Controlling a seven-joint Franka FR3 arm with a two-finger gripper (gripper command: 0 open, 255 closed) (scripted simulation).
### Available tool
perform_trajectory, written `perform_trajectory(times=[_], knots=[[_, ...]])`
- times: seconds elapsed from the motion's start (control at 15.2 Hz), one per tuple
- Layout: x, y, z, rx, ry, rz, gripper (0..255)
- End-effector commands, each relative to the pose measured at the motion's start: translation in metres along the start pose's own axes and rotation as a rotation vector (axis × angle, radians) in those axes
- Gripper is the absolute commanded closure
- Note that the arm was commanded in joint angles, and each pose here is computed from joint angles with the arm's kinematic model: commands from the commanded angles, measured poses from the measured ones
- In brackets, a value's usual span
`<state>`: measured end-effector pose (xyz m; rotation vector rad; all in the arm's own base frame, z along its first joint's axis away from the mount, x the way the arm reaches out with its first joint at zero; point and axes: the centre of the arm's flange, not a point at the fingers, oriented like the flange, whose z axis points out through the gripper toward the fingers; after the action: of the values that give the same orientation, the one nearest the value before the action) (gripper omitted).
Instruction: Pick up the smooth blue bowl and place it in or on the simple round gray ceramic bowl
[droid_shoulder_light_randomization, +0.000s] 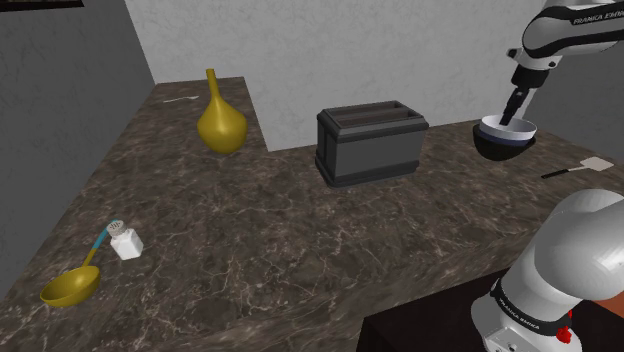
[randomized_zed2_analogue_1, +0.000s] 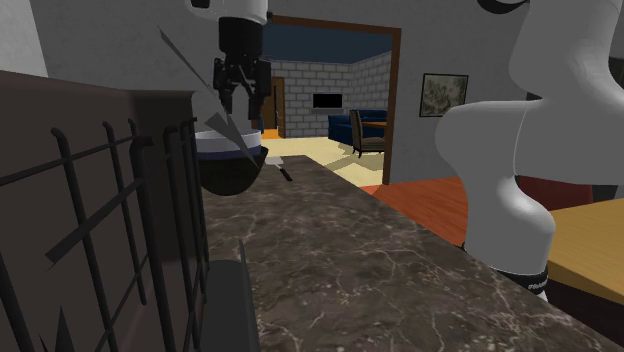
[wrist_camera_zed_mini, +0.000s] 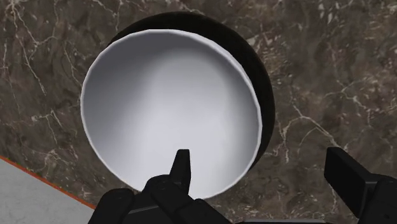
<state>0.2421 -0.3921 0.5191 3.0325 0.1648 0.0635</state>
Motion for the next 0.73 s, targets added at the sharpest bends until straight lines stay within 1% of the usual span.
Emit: perform_trajectory(times=[0.0,0.13,0.66], knots=[[-0.001,0.000,-0.020,0.000,0.000,0.000,0],[-0.001,0.000,-0.044,0.000,0.000,0.000,0],[-0.001,0.000,-0.044,0.000,0.000,0.000,0]])
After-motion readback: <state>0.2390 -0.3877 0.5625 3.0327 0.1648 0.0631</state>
